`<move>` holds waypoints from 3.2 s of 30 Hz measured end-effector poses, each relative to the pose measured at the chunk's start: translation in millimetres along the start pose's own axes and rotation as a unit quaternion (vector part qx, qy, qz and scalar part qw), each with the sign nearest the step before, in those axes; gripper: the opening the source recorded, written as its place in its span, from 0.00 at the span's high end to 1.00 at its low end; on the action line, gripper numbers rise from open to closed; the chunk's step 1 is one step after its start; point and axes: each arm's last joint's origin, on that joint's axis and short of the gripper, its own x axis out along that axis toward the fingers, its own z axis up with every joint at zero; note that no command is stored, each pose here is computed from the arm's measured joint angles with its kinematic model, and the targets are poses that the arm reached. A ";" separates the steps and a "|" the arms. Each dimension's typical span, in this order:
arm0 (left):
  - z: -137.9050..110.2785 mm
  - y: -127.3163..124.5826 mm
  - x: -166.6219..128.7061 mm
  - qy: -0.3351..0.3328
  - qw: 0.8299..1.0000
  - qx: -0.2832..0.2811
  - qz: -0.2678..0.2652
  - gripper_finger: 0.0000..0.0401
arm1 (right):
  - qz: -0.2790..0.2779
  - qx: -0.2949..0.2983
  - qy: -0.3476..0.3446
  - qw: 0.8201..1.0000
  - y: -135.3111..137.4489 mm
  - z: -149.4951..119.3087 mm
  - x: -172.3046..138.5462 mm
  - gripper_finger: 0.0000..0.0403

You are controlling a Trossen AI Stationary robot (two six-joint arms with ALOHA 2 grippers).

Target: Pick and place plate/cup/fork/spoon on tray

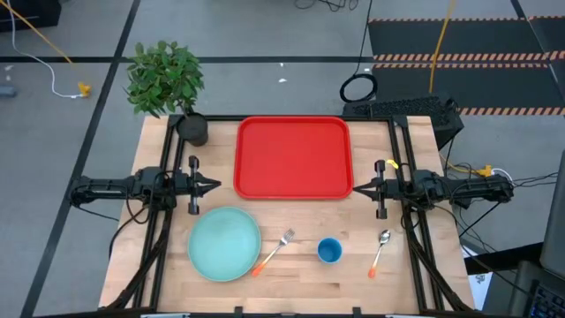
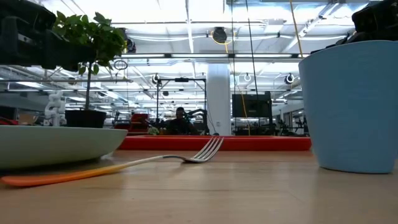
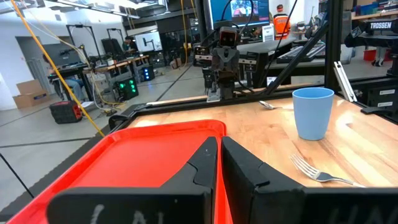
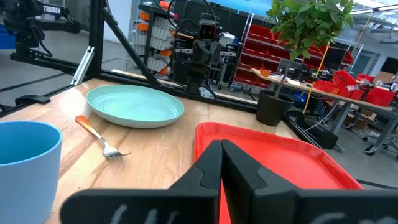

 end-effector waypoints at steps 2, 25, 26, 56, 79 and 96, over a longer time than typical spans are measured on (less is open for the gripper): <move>0.1 0.0 0.0 0.000 1.000 0.000 0.000 0.94 | 0.000 0.000 0.000 1.000 0.0 0.0 0.0 1.00; 0.1 0.0 0.0 0.000 1.000 0.000 0.000 0.94 | 0.000 0.000 0.000 1.000 0.0 0.0 0.0 1.00; 0.0 0.0 0.0 0.000 1.000 0.000 0.000 0.94 | 0.000 0.000 0.000 1.000 0.0 0.0 0.0 1.00; 0.1 0.0 0.0 0.000 1.000 0.000 0.000 0.94 | -0.001 0.026 -0.008 1.000 -0.3 1.5 0.0 1.00; 0.4 0.3 0.0 -0.002 1.000 0.000 0.005 0.94 | 0.113 0.115 -0.074 0.984 -17.9 118.9 18.8 1.00; 0.8 0.4 0.0 -0.004 1.000 0.000 0.006 0.94 | 0.141 0.142 0.103 0.974 2.5 215.8 78.9 1.00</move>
